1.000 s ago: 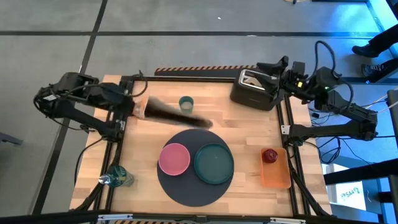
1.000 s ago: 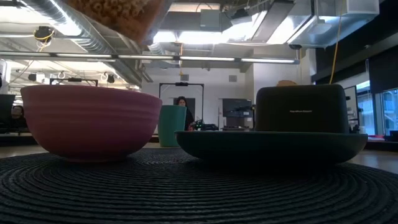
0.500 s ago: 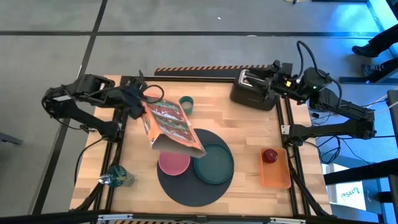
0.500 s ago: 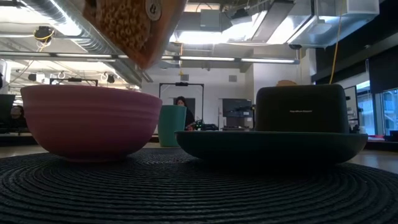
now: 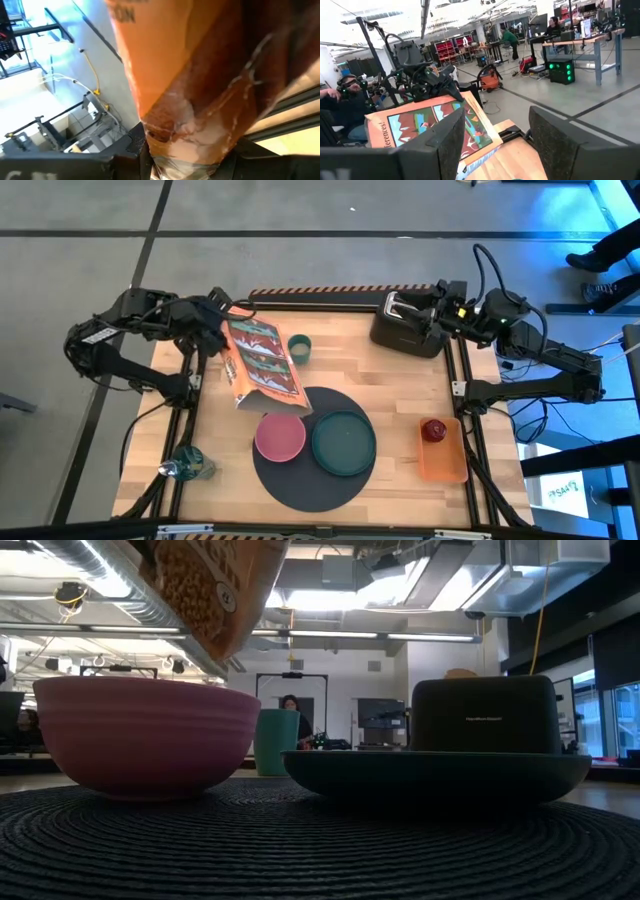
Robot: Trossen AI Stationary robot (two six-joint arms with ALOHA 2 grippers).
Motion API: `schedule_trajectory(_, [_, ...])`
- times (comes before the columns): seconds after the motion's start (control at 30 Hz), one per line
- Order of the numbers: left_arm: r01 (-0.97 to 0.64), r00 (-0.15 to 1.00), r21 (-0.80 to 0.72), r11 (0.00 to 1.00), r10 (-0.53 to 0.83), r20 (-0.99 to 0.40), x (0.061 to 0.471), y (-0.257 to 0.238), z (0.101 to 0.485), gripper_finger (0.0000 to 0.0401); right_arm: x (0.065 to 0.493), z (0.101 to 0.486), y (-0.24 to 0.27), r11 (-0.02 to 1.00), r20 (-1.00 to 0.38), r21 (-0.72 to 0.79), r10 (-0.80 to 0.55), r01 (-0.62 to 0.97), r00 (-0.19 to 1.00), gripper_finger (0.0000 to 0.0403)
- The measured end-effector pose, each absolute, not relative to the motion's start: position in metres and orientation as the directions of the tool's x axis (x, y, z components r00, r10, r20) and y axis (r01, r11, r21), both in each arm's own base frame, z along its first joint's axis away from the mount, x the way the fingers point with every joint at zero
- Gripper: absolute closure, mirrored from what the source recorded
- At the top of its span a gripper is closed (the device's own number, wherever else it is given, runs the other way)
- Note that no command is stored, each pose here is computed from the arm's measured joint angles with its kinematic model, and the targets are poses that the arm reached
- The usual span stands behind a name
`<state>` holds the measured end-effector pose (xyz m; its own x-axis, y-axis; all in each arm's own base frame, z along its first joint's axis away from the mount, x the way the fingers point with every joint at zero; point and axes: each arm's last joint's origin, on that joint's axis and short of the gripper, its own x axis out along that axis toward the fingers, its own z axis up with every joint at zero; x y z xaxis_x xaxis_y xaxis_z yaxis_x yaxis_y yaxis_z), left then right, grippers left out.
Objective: Arrange a breakfast setting
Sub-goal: Pour the cereal from the cereal box into the pink bowl
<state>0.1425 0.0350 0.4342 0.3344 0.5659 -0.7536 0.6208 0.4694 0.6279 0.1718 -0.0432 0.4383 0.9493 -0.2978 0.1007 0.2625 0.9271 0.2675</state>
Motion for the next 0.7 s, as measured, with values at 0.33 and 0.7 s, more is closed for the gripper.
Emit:
schedule_trajectory(0.33, [0.686, 0.273, 0.576, 0.445, 0.577, -0.770, 0.118, 0.037, 0.410, 0.0274, 0.175, 0.435, -0.044, 0.921, 0.071, 0.271, -0.308, 0.279, 0.949, 0.0194])
schedule_trajectory(0.7, [0.807, 0.121, 0.453, 0.380, 0.644, -0.756, 0.115, 0.036, 0.363, 0.0274, 0.193, 0.425, -0.049, 0.915, 0.013, 0.267, -0.317, 0.302, 0.948, 0.0194])
